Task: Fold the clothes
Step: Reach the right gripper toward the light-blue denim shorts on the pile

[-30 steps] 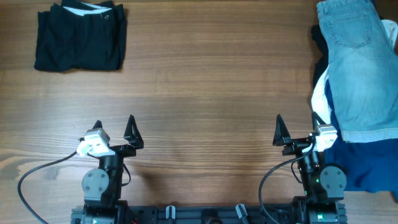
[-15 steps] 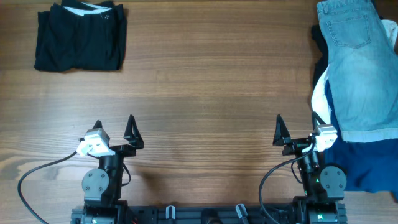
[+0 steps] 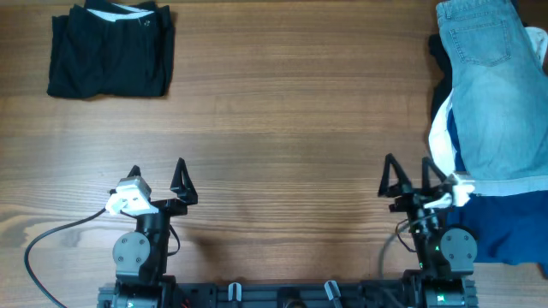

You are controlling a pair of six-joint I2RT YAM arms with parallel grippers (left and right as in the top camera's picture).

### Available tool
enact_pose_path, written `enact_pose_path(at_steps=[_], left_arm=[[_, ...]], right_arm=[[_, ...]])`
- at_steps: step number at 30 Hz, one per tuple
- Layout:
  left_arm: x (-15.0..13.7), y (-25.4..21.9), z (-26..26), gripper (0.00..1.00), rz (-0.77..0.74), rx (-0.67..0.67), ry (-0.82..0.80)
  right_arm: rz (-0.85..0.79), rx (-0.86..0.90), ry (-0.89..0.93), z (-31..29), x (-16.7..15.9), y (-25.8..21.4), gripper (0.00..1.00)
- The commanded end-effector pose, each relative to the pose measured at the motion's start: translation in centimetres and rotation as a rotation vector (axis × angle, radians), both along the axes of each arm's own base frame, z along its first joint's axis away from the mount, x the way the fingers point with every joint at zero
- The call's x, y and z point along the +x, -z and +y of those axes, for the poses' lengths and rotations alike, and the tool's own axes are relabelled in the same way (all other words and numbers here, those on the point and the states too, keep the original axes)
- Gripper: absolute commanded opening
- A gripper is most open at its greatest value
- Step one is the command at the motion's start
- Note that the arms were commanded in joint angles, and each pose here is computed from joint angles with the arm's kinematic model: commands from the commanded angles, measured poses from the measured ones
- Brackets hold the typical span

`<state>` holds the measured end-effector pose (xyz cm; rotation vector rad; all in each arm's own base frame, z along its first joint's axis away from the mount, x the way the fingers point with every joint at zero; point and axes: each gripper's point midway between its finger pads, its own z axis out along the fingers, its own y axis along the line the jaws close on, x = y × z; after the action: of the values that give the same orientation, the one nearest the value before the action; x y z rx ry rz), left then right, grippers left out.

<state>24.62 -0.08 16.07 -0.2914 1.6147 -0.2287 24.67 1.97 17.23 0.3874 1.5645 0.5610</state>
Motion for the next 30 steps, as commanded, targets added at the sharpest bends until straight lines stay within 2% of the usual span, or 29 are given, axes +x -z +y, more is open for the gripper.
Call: enact_pose_path(at_steps=[1, 3, 5, 6, 8, 11, 13, 15, 16, 20, 22, 23, 25, 28, 30], left_arm=[[0.0, 0.1, 0.0, 1.0, -0.002, 0.02, 0.002], [0.0, 0.1, 0.0, 1.0, -0.002, 0.02, 0.002], [0.0, 0.1, 0.0, 1.0, -0.002, 0.02, 0.002], [0.0, 0.1, 0.0, 1.0, -0.002, 0.02, 0.002], [0.0, 0.1, 0.0, 1.0, -0.002, 0.02, 0.002], [0.0, 0.1, 0.0, 1.0, -0.002, 0.02, 0.002], [0.0, 0.1, 0.0, 1.0, -0.002, 0.02, 0.002], [0.0, 0.1, 0.0, 1.0, -0.002, 0.02, 0.002], [0.0, 0.1, 0.0, 1.0, -0.002, 0.02, 0.002], [0.0, 0.1, 0.0, 1.0, -0.002, 0.02, 0.002], [0.0, 0.1, 0.0, 1.0, -0.002, 0.02, 0.002], [0.0, 0.1, 0.0, 1.0, -0.002, 0.02, 0.002], [0.0, 0.1, 0.0, 1.0, -0.002, 0.02, 0.002], [0.0, 0.1, 0.0, 1.0, -0.002, 0.02, 0.002], [0.0, 0.1, 0.0, 1.0, -0.002, 0.02, 0.002]], right_arm=[[0.045, 0.467, -0.002, 0.1, 0.0, -0.2, 1.0], [-0.025, 0.408, -0.081, 1.1, -0.3, -2.1, 1.0], [-0.258, 0.225, -0.143, 1.8, -1.4, -7.2, 1.0], [-0.369, 0.147, -0.098, 1.2, -2.0, -9.7, 1.0], [-0.419, 0.064, 0.016, -0.5, -2.3, -12.0, 1.0], [-0.411, -0.134, 0.095, -1.2, -1.2, -15.4, 1.0], [-0.311, -0.383, 0.131, -1.5, 2.8, -17.7, 1.0], [-0.104, -0.484, 0.186, -3.1, 8.5, -17.0, 1.0], [0.029, -0.5, 0.212, -4.1, 12.1, -16.2, 1.0], [0.391, -0.601, 0.144, -6.2, 23.6, -13.5, 1.0], [0.591, -0.628, 0.106, -8.1, 27.3, -10.7, 1.0], [0.643, -0.624, 0.091, -8.4, 27.9, -9.8, 1.0], [0.665, -0.624, 0.084, -8.5, 28.5, -8.9, 0.99], [0.566, -0.638, 0.109, -8.5, 30.1, -10.8, 1.0], [0.509, -0.733, 0.112, -9.0, 32.0, -10.7, 1.0]])
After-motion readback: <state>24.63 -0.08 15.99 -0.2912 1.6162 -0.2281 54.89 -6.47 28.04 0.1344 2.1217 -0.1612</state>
